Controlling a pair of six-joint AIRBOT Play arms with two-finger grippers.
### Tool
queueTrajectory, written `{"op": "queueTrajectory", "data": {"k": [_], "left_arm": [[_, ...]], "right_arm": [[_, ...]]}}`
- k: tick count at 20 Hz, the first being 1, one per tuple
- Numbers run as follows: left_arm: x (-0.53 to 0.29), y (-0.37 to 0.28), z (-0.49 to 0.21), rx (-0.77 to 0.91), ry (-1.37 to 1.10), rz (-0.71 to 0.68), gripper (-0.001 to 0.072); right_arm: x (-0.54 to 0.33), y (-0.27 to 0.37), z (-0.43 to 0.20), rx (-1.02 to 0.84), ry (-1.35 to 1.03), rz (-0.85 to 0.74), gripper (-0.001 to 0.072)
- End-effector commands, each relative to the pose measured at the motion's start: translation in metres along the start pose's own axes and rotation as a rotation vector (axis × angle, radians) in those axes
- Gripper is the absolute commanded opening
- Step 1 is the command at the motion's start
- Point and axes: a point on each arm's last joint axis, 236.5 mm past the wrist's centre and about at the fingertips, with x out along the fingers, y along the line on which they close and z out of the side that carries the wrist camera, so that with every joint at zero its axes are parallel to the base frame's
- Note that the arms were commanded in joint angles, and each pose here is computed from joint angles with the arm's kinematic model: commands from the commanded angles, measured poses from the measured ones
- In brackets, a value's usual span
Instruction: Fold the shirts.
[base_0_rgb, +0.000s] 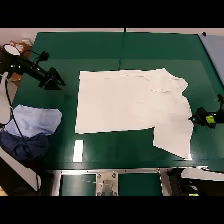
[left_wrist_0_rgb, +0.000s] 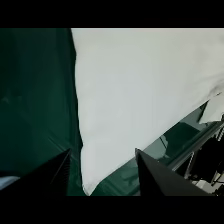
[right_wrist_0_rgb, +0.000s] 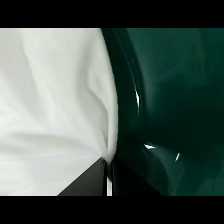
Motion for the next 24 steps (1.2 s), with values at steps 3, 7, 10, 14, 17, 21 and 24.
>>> {"op": "queueTrajectory", "data": {"k": [3, 7, 10, 14, 17, 21, 24], "left_arm": [[0.032, 0.024, -0.082, -0.139, 0.129, 0.154, 0.0472], [0.079, 0.032, -0.141, -0.248, -0.005, 0.125, 0.0473], [0.116, 0.028, -0.160, -0.314, -0.119, 0.010, 0.0473], [0.163, 0.016, -0.176, -0.312, -0.130, -0.035, 0.0472], [0.182, 0.002, -0.174, -0.238, -0.143, 0.004, 0.0470], [0.176, -0.007, -0.180, -0.187, -0.095, -0.020, 0.0123], [0.164, -0.012, -0.178, -0.108, -0.078, 0.013, 0.0024]], "right_arm": [[-0.004, -0.006, 0.012, 0.009, -0.052, -0.005, 0.0018], [-0.004, -0.005, 0.013, -0.001, -0.055, -0.004, 0.0018], [-0.005, 0.002, 0.016, 0.014, -0.067, 0.026, 0.0018], [-0.004, 0.006, 0.013, 0.008, -0.055, 0.037, 0.0019], [-0.004, 0.007, 0.013, 0.008, -0.052, 0.040, 0.0018], [-0.004, 0.008, 0.010, 0.008, -0.042, 0.044, 0.0018], [-0.005, 0.010, 0.007, 0.009, -0.031, 0.051, 0.0018]]}}
